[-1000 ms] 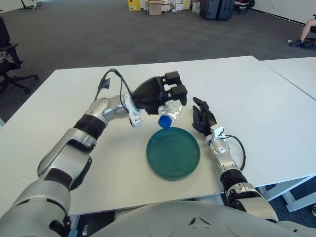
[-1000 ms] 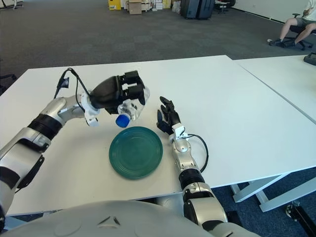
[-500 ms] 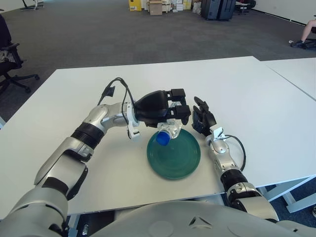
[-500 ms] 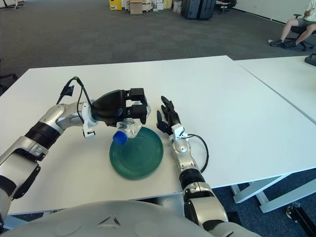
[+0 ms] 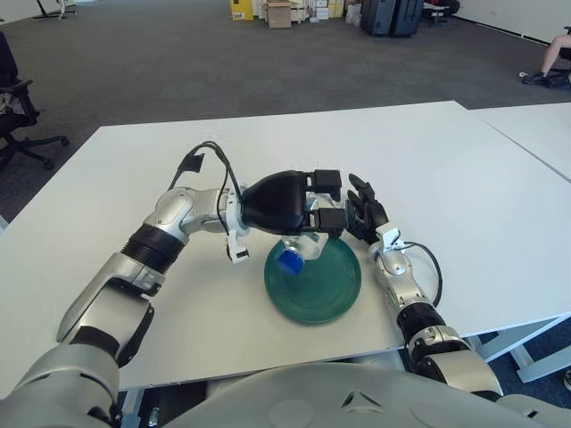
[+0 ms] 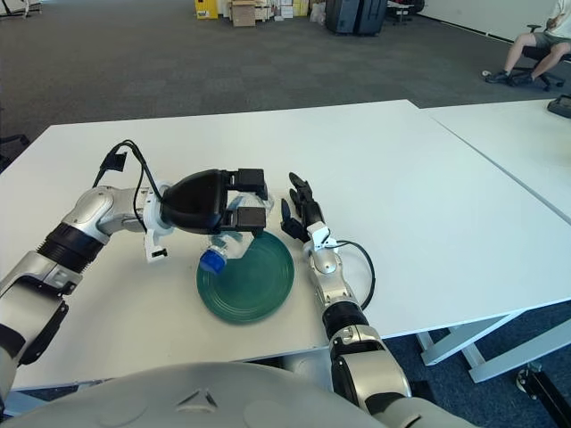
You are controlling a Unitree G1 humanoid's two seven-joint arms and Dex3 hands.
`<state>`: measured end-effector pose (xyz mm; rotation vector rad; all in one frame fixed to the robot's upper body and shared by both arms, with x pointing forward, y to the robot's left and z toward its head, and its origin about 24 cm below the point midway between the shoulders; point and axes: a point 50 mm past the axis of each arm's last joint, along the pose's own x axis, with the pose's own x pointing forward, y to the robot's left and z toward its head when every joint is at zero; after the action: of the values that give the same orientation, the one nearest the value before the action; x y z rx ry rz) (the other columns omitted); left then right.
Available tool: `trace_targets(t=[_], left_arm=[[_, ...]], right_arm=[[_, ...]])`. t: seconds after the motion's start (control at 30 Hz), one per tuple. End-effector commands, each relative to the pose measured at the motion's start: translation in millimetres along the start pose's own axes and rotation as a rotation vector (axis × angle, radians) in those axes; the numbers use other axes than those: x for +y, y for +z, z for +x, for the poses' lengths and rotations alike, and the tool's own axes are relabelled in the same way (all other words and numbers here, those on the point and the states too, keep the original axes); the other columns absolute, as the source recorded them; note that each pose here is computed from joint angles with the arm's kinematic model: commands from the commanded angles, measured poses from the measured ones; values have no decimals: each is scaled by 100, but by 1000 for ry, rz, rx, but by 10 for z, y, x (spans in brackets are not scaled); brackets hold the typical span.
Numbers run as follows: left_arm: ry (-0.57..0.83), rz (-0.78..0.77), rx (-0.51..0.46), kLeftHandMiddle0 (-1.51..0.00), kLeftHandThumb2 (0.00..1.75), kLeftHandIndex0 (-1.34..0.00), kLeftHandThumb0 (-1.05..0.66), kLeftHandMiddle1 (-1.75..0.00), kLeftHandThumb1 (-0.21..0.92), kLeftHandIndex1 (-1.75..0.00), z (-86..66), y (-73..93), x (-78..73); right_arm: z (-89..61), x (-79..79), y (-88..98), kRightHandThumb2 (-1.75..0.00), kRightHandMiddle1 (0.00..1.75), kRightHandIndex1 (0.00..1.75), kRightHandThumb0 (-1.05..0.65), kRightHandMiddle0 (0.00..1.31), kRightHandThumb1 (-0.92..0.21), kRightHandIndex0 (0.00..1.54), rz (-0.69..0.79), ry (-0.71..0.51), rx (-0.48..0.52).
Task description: Put the bottle into the plate.
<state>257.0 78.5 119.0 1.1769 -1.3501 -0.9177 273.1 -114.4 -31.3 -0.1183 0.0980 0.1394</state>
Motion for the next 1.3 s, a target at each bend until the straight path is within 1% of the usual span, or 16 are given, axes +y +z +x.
trace_targets(t=[0.0,0.27,1.1,1.13,1.17,1.2,1.23,1.27], left_arm=[[-6,24,2,-80,161,-56,0,-175,7,-175,-7,-24,12],[-8,28,1,-80,161,-56,0,-175,7,-175,-17,-28,9],[-6,29,-1,-80,161,-56,0,-175,7,-175,-34,-21,15],[-155,2,17,-80,161,-56,0,-175,7,-175,-40,-38,-33],[-269,-23,28,-67,148,-45,-13,-157,23,-160,-54,-49,-70],[-356,-67,37,-51,124,-29,-31,-124,48,-138,-35,-73,-206],[-406,-96,40,-42,108,-18,-44,-110,64,-129,-18,-83,-300],[-391,-153,141,-36,98,-12,-52,-101,74,-123,-221,121,-636]], right_arm=[[-93,35,-198,-86,28,1,-83,0,-92,21,-9,3,130],[-102,53,-181,-85,32,2,-82,0,-92,23,-6,-1,132],[-113,71,-173,-85,32,1,-81,0,-92,23,-7,-1,135],[-144,56,-201,-85,32,1,-81,0,-92,23,38,-4,129],[-169,44,-222,-84,36,1,-79,0,-92,24,70,-7,124],[-185,34,-236,-83,41,1,-75,0,-92,24,91,-12,121],[-193,29,-244,-82,44,1,-72,0,-92,24,101,-14,118],[-192,27,-251,-82,47,1,-71,0,-92,24,100,-15,120]])
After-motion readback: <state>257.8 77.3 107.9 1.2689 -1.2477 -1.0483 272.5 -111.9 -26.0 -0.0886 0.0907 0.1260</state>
